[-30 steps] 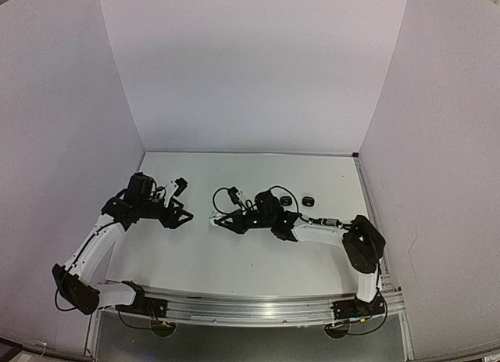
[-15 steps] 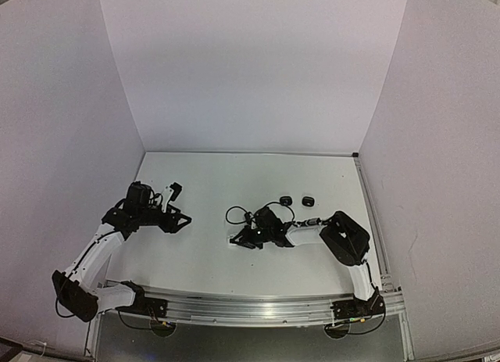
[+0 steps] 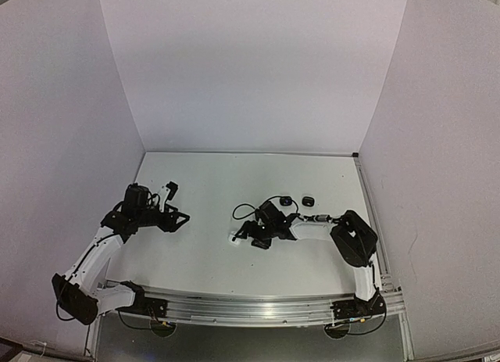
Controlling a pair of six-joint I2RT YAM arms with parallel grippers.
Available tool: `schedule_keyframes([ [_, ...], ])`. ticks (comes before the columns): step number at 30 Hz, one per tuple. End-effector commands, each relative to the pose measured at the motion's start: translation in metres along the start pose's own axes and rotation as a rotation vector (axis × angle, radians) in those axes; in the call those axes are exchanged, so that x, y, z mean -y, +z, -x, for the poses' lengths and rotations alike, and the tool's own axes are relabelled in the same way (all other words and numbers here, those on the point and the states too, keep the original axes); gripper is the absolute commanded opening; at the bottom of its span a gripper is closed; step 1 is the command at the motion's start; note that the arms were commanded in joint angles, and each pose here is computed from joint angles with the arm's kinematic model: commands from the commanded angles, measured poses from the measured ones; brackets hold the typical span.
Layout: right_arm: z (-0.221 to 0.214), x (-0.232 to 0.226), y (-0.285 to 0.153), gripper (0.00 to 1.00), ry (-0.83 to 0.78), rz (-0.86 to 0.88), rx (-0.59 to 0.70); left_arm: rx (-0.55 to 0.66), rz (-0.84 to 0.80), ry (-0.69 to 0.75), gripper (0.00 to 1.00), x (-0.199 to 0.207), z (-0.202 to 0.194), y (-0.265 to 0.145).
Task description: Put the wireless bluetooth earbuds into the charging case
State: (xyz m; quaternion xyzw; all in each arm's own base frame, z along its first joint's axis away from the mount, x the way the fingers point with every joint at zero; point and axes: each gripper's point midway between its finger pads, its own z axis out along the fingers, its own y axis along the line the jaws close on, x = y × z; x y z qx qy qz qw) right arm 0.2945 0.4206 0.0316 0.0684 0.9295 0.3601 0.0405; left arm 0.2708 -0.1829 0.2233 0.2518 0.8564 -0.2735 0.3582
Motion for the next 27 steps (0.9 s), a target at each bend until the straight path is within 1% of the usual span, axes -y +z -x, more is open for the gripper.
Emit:
schedule_keyframes([
  [1, 0.008, 0.02, -0.045, 0.81, -0.098, -0.216, 0.089, 0.091, 0.202, -0.108, 0.66, -0.044, 0.005, -0.006],
  [4, 0.028, 0.013, -0.074, 0.85, -0.185, -0.233, 0.178, 0.163, 0.427, -0.224, 0.72, -0.097, -0.003, -0.015],
  [7, 0.058, 0.046, -0.108, 0.86, -0.159, -0.289, 0.255, 0.229, 0.557, -0.321, 0.79, -0.137, -0.019, -0.023],
  [9, 0.077, 0.076, -0.138, 0.86, -0.116, -0.34, 0.328, 0.259, 0.607, -0.339, 0.83, -0.151, -0.028, -0.026],
  [12, 0.101, 0.125, -0.2, 0.86, -0.074, -0.45, 0.491, 0.263, 0.714, -0.345, 0.85, -0.167, -0.051, -0.033],
  [15, 0.11, 0.17, -0.257, 0.9, -0.051, -0.565, 0.622, 0.244, 0.798, -0.35, 0.84, -0.179, -0.072, -0.04],
  [18, 0.112, 0.208, -0.294, 0.92, -0.034, -0.66, 0.692, 0.232, 0.832, -0.35, 0.84, -0.185, -0.084, -0.043],
  [21, 0.115, 0.235, -0.311, 0.93, -0.063, -0.72, 0.703, 0.232, 0.859, -0.339, 0.83, -0.192, -0.095, -0.044],
  [24, 0.118, 0.256, -0.31, 0.94, -0.092, -0.766, 0.683, 0.256, 0.902, -0.332, 0.83, -0.199, -0.1, -0.047],
  [27, 0.125, 0.266, -0.306, 0.95, -0.1, -0.751, 0.687, 0.296, 0.934, -0.332, 0.83, -0.205, -0.096, -0.051],
])
